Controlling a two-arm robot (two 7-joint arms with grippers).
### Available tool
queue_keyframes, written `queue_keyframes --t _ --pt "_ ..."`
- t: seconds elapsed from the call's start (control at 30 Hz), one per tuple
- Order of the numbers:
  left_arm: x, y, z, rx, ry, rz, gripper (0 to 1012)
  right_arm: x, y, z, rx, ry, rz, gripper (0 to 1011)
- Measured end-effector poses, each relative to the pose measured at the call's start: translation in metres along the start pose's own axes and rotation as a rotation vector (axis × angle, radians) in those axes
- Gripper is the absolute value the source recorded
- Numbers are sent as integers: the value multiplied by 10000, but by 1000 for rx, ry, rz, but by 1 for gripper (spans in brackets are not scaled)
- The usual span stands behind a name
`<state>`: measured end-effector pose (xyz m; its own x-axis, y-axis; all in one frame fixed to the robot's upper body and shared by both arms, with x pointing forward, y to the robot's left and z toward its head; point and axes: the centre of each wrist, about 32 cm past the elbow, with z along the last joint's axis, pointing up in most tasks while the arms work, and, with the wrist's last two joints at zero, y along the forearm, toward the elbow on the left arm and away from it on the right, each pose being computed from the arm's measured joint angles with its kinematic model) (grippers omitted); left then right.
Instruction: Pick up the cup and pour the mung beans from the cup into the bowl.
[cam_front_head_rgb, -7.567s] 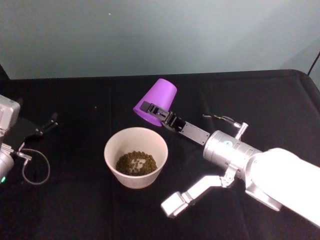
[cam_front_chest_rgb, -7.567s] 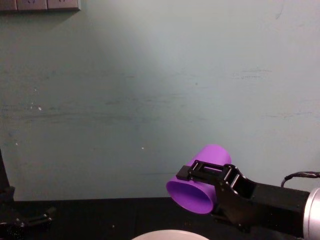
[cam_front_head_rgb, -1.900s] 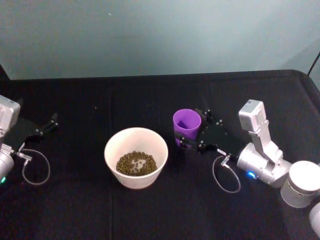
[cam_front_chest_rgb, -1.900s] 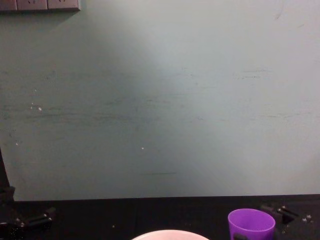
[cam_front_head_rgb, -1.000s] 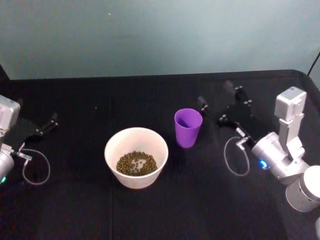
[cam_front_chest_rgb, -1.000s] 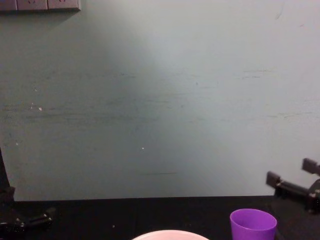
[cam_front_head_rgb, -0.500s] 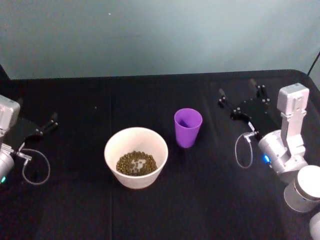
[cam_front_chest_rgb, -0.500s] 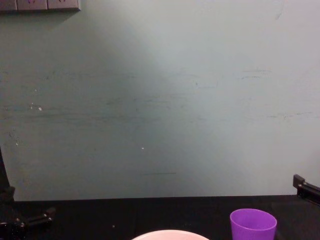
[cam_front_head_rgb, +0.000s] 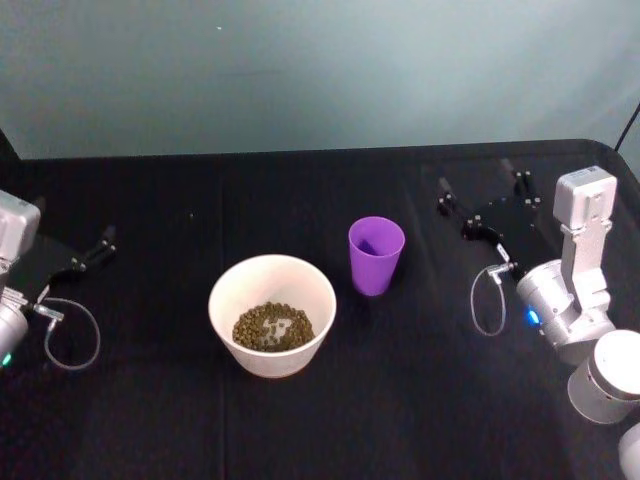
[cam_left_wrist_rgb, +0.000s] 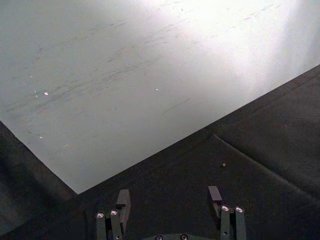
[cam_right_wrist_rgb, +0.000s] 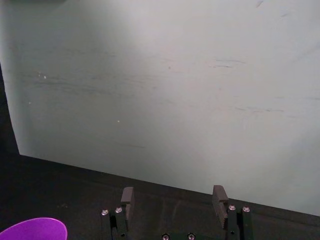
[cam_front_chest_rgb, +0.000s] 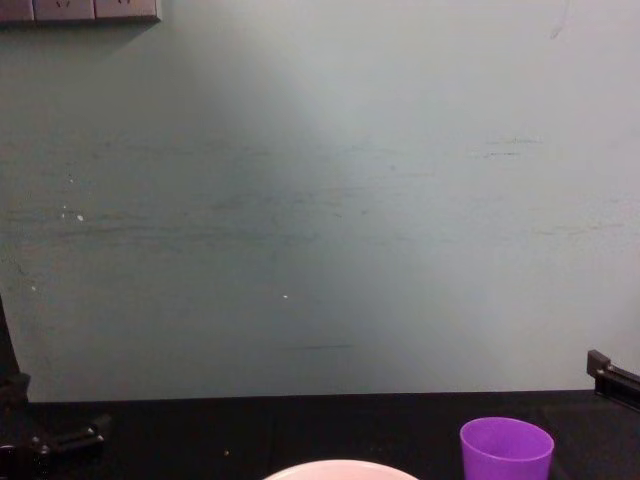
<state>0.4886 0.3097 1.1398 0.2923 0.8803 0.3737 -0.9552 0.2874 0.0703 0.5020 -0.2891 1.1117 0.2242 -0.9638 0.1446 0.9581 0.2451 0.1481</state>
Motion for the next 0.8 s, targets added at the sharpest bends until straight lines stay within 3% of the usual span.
queue_keyframes --t 0.8 --pt "0 0 0 0 0 0 1012 -1 -2 5 6 2 4 1002"
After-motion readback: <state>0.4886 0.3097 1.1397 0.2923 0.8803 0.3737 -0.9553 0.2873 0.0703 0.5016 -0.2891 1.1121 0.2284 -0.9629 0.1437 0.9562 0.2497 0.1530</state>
